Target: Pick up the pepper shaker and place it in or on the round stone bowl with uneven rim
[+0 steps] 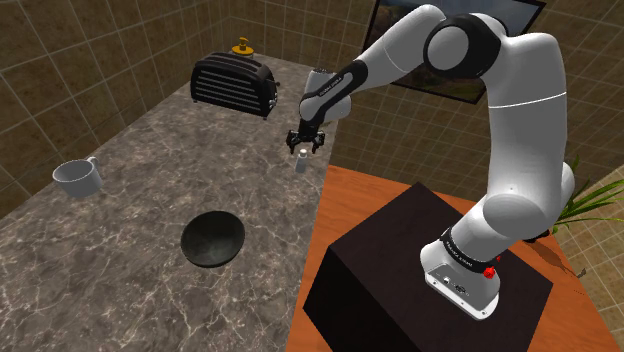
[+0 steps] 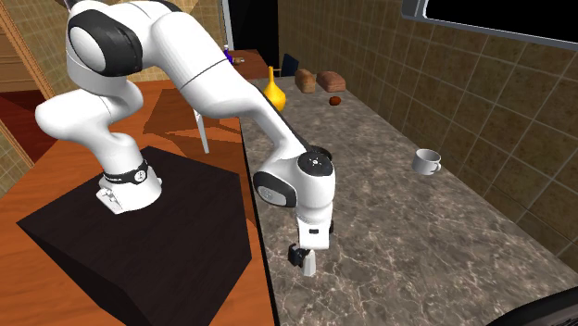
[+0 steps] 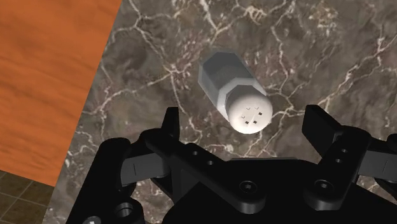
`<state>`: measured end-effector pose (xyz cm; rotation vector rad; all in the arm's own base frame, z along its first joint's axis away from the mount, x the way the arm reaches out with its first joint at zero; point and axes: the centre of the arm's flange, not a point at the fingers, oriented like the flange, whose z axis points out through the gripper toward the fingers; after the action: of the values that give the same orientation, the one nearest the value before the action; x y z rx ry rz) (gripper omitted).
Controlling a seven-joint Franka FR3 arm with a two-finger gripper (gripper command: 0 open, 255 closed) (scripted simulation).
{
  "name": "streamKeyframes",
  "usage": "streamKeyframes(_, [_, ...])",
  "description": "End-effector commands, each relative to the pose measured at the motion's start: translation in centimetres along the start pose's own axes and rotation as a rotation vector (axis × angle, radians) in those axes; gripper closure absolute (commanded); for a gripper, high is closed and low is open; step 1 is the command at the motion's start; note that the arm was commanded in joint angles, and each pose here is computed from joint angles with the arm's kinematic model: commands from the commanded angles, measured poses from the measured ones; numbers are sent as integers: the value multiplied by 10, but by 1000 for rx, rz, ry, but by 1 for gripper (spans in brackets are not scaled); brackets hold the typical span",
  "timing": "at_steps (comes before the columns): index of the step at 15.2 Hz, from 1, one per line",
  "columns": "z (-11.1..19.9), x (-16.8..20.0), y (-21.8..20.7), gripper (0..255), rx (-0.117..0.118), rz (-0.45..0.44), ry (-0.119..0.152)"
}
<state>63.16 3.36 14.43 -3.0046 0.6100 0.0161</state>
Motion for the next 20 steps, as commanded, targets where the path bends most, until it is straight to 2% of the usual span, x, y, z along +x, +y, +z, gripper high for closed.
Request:
streamKeyframes(1, [0,0,0,0,0,0,0])
streamKeyframes(2, [0,0,0,0,0,0,0])
streamKeyframes(3, [0,0,0,255,0,0,0])
streamKeyframes(12, [0,0,0,255,0,0,0])
streamKeyframes(20, [-42,-1,-3,255,0,0,0])
